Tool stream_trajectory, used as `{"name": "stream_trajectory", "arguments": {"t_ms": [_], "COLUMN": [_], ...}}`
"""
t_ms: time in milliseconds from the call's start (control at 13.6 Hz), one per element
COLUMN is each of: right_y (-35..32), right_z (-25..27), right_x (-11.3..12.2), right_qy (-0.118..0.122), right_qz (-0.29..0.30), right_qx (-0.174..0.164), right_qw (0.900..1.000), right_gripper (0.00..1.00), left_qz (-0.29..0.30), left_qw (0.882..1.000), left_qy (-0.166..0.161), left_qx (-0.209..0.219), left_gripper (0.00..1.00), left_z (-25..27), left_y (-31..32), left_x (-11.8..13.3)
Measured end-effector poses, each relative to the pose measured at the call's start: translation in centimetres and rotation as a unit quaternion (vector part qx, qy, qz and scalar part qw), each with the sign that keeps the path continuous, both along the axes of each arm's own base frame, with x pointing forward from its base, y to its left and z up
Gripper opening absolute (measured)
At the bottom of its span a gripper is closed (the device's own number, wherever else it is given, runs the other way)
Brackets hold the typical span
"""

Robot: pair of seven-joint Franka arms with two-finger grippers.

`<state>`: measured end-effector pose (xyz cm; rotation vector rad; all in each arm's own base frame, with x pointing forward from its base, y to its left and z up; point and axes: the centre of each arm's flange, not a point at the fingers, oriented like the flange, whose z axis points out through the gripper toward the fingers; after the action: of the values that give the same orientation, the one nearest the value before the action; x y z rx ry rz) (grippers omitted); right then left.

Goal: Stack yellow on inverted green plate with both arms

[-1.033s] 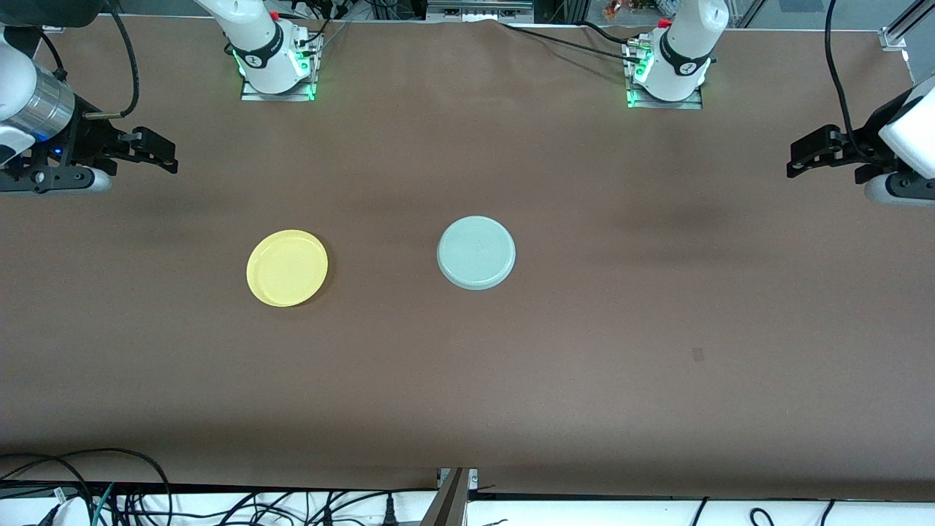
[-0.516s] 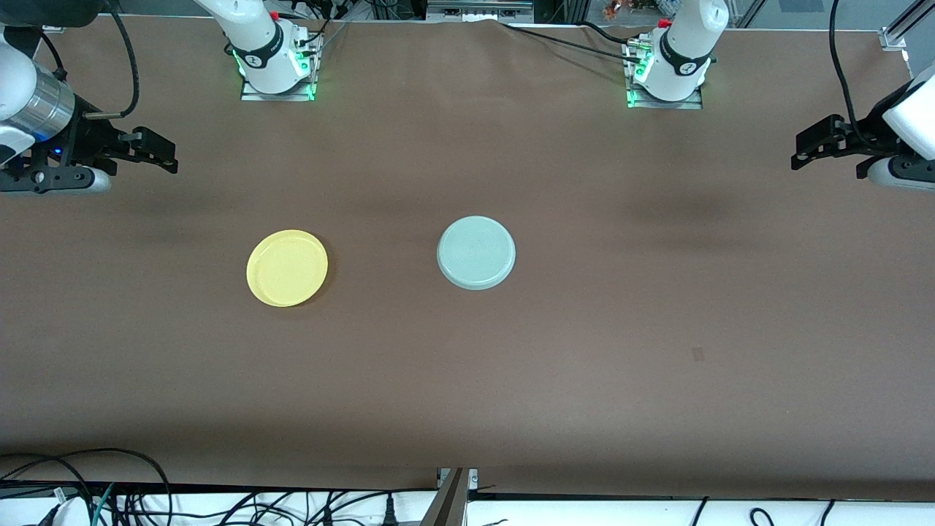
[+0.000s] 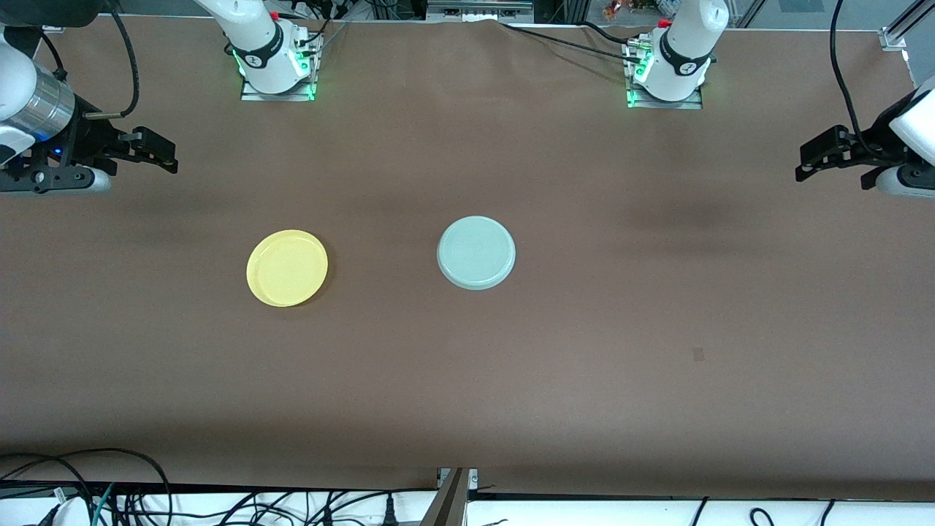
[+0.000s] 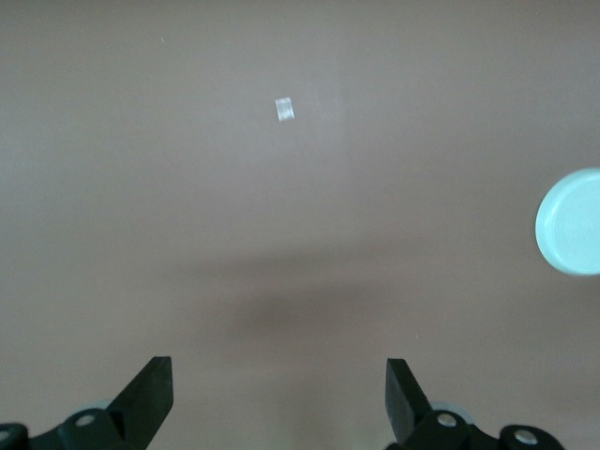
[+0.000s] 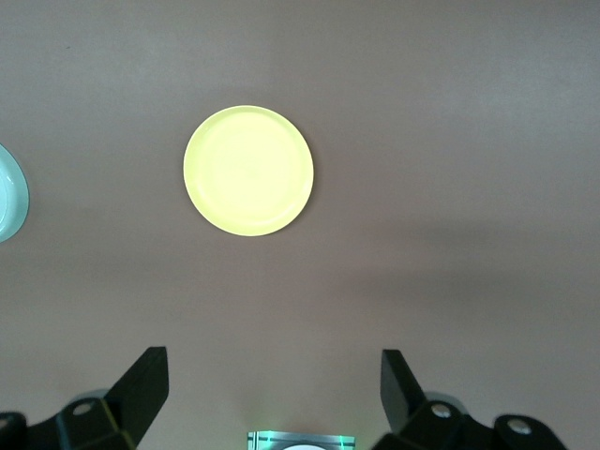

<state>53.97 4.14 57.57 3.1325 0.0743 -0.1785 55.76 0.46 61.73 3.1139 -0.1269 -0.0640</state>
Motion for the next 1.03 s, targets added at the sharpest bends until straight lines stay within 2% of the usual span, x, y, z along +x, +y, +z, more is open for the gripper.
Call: {"name": "stream_trajectory", "arguments": {"t_ms": [369,738,1033], "right_y": [0.0,0.0,0.0], "right_z": [0.0,0.0,0.0], "right_x": [0.0,0.0,0.0], "right_qy": [0.0,0.0,0.0], "right_qz": [0.0,0.0,0.0], "right_qx": [0.0,0.0,0.0], "right_qw": [1.0,1.0,1.0], "right_gripper": [1.0,1.0,1.0], "left_qz": [0.024,0.032,0.037], "left_qw": [0.999,0.999,0.999], "left_qy": [-0.022,-0.013,-0.019], "left_qx": [-0.015,-0.02,-0.02], "left_gripper": [1.0,1.0,1.0], "left_z": [0.9,-0.8,-0.4], "left_y": [2.0,2.6,3.1], "left_x": [0.9,2.7,3.0]}}
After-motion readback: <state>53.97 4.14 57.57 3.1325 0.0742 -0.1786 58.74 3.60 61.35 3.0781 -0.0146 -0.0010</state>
